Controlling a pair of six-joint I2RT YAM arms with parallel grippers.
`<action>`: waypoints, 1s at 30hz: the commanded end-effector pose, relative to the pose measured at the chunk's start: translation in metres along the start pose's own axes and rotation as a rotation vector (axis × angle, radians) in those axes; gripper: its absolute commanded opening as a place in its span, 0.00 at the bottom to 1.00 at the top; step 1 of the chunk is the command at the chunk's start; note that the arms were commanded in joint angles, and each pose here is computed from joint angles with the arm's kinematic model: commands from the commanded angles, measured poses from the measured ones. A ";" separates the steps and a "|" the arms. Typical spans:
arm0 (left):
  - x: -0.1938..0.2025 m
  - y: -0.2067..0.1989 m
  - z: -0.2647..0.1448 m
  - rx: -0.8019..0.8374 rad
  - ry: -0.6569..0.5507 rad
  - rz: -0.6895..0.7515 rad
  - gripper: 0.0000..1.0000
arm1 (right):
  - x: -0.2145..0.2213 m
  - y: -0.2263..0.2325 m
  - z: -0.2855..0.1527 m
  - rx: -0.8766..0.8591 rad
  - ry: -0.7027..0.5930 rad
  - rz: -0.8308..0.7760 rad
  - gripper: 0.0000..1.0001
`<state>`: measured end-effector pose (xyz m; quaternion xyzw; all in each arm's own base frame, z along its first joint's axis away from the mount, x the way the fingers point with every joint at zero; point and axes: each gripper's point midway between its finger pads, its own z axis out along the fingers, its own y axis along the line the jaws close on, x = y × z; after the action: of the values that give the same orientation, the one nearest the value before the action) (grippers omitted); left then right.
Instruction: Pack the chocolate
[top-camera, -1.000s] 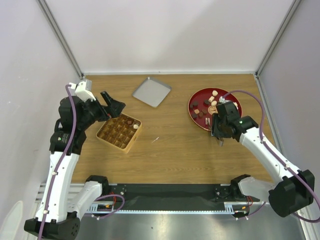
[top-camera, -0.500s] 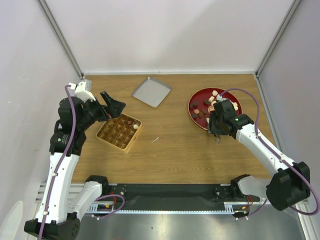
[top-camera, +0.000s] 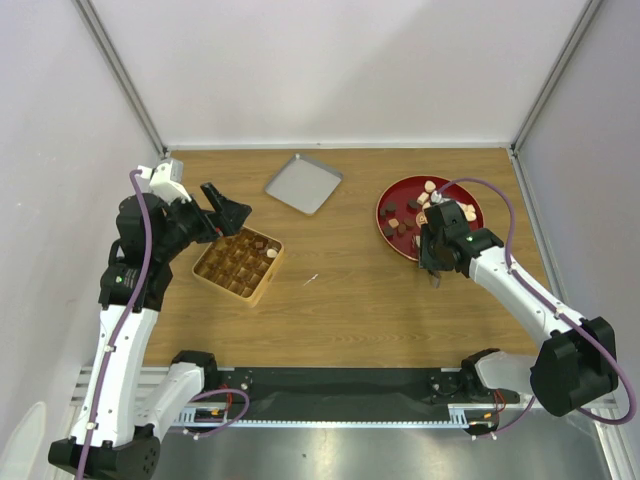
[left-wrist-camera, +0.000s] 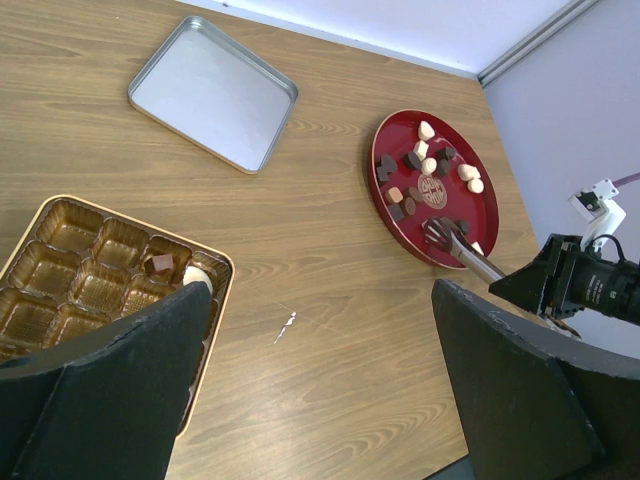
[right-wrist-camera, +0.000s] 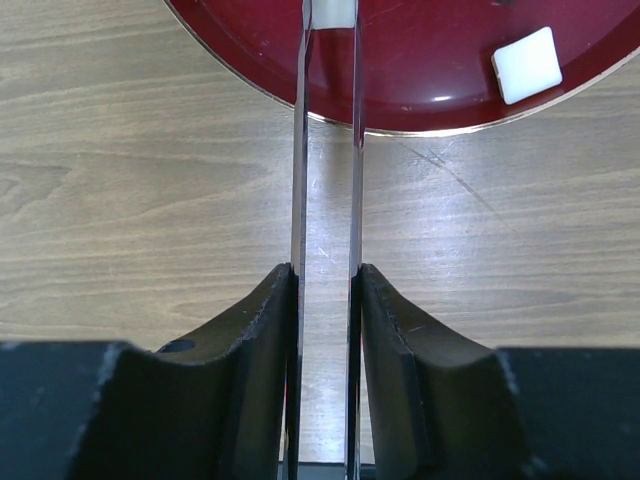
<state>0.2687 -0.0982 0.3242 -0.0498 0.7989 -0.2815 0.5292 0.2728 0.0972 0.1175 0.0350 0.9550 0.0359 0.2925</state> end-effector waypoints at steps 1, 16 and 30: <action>-0.010 -0.006 0.000 0.021 -0.035 0.009 1.00 | -0.014 0.003 -0.003 -0.008 -0.048 -0.009 0.32; -0.021 -0.007 -0.008 -0.017 -0.059 -0.008 1.00 | -0.072 0.130 -0.079 -0.308 -0.241 -0.167 0.31; -0.061 -0.028 -0.063 -0.026 -0.241 0.057 1.00 | -0.058 0.336 -0.082 -0.676 -0.444 -0.355 0.30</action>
<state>0.2412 -0.0812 0.3926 -0.0619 0.7471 -0.2630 0.6073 0.2732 0.3751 0.1855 -0.2193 0.8615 0.2243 0.3993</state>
